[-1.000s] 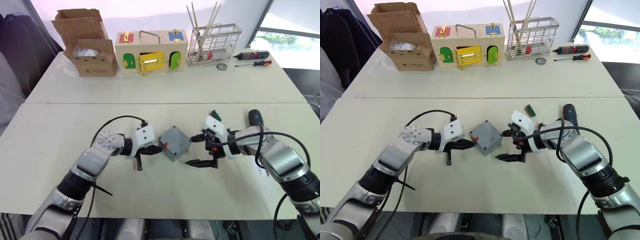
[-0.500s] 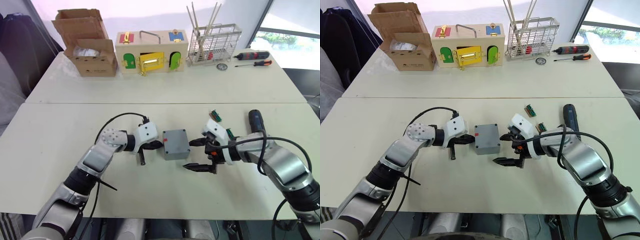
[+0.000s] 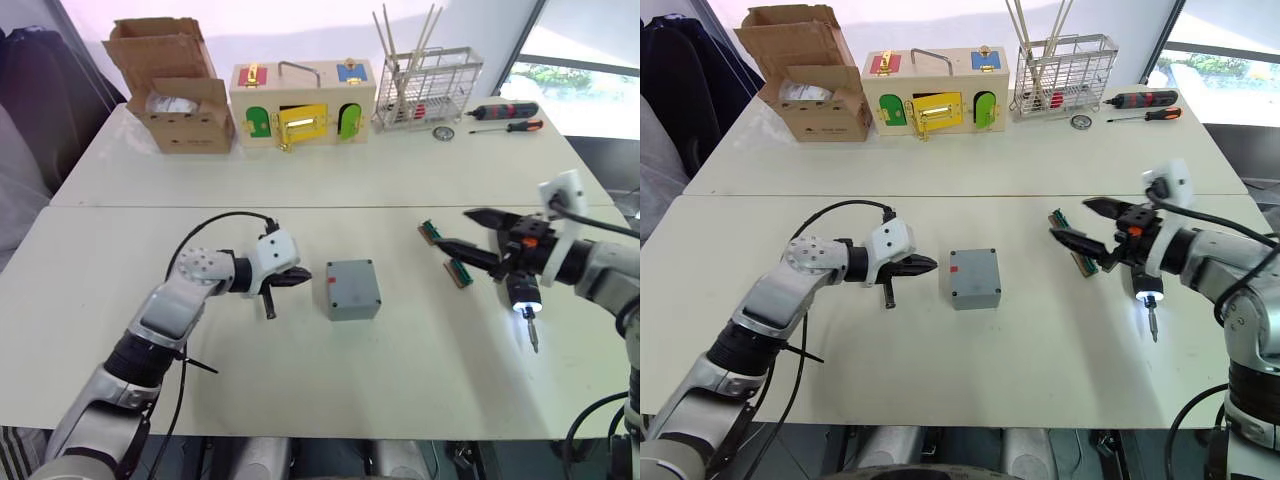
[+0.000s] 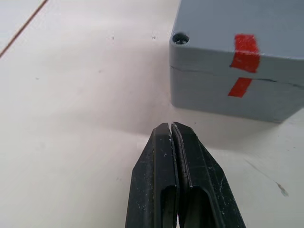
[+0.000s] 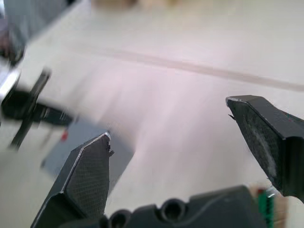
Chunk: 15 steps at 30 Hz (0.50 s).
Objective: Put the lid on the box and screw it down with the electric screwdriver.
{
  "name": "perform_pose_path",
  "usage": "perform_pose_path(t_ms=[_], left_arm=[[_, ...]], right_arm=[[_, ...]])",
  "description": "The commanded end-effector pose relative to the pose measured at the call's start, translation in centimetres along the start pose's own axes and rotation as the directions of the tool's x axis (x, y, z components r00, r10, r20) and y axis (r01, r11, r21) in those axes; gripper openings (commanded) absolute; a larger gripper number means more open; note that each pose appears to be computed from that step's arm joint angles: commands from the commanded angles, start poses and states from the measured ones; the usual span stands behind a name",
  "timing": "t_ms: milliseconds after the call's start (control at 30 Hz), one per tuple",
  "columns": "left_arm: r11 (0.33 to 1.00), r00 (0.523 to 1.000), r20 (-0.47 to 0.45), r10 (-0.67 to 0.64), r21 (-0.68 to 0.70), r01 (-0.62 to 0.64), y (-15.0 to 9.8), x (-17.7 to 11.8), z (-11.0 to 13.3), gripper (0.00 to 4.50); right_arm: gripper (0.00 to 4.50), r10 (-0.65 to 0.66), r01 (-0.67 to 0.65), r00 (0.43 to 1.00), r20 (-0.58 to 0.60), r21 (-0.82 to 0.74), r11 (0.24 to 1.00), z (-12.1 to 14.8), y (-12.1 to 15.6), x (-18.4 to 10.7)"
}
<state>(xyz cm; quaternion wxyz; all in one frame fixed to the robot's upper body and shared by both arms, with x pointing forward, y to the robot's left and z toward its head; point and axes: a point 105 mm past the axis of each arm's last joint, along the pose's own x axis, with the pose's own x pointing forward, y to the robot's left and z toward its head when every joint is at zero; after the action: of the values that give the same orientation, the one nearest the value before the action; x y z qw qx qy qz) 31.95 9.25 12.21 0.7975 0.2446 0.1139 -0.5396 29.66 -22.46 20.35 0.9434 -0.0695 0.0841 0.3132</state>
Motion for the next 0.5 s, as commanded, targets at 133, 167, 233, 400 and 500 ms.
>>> perform_pose_path(t_ms=[133, 167, 233, 400, 500], left_arm=[[0.995, 0.973, 0.221, -0.071, -0.052, 0.085, -0.9, -2.6, 5.6, 0.0], [0.994, 0.97, 0.225, -0.089, -0.045, 0.101, -1.3, -2.6, 5.9, 0.0], [0.991, 0.967, 0.221, -0.124, -0.025, 0.133, -2.1, -2.5, 6.4, 0.0], [0.989, 0.967, 0.214, -0.136, -0.02, 0.144, -2.6, -1.9, 6.6, 0.0], [0.99, 0.968, 0.214, -0.134, -0.025, 0.142, -2.6, -1.6, 6.5, 0.0]], right_arm=[[4.49, -0.104, 0.103, 0.994, 0.033, 0.029, 0.994, -3.2, -1.3, -0.2], [4.49, -0.102, 0.101, 0.995, 0.021, 0.027, 0.995, -4.0, -1.3, -0.2], [4.49, -0.12, 0.12, 0.993, -0.005, 0.016, 0.993, -5.5, -1.4, -0.3], [3.74, -0.186, 0.186, 0.982, 0.0, -0.017, 0.982, -6.2, -2.0, 0.2], [3.14, -0.197, 0.196, 0.98, -0.019, -0.022, 0.98, -6.7, -2.1, 0.7]])
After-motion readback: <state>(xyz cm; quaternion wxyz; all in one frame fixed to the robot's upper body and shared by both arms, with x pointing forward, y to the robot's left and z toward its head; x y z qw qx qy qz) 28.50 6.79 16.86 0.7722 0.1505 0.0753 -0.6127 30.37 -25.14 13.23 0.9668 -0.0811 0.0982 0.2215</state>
